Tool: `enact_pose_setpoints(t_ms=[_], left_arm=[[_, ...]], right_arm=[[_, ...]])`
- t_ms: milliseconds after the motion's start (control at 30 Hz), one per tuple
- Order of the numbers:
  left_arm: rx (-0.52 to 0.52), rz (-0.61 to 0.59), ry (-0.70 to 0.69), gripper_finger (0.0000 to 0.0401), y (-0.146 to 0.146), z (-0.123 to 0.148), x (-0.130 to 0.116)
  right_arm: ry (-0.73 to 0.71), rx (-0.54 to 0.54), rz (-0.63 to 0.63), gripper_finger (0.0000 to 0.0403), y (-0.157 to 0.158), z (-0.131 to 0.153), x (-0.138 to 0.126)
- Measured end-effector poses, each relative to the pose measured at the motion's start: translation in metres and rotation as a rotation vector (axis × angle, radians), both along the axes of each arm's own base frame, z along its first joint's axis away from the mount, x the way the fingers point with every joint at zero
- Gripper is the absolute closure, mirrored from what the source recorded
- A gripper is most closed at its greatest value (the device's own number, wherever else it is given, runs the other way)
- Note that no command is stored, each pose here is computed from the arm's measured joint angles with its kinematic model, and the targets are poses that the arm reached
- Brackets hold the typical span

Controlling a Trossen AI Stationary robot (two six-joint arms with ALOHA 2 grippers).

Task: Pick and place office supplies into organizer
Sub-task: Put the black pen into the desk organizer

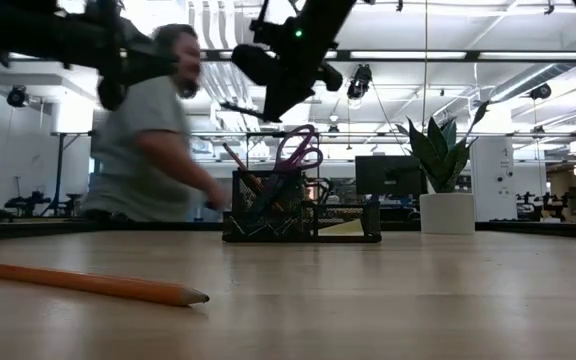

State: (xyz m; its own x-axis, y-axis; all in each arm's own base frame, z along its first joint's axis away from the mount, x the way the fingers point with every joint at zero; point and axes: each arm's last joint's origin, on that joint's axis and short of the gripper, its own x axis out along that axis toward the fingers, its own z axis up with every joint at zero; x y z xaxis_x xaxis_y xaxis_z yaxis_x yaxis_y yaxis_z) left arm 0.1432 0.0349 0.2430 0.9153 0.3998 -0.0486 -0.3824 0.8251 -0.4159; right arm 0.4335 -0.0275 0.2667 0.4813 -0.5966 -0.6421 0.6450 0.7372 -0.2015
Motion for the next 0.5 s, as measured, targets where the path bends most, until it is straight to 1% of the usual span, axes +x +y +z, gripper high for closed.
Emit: enact_pose_setpoints(t_ms=[100,200,267,367,433,500], left_arm=[[0.003,0.006,-0.025,0.0335,0.019,0.005,0.005],[-0.049,-0.045,0.037,0.0335,0.041,-0.005,0.009],[-0.078,-0.067,0.034,0.0335,0.055,-0.009,0.01],[-0.076,-0.087,-0.043,0.0335,0.071,-0.008,0.013],[-0.037,-0.162,-0.108,0.0335,0.076,-0.003,0.015],[-0.035,-0.209,-0.109,0.0335,0.078,-0.003,0.02]], right_arm=[[-0.028,0.0,0.032,0.039,0.001,0.003,-0.008],[-0.052,-0.011,0.057,0.039,-0.002,-0.001,-0.012],[-0.062,-0.005,0.079,0.039,-0.006,-0.006,-0.012],[-0.072,-0.001,0.081,0.039,-0.01,-0.01,-0.012],[-0.079,-0.006,0.083,0.039,-0.012,-0.011,-0.012],[-0.082,-0.017,0.093,0.039,-0.014,-0.01,-0.011]])
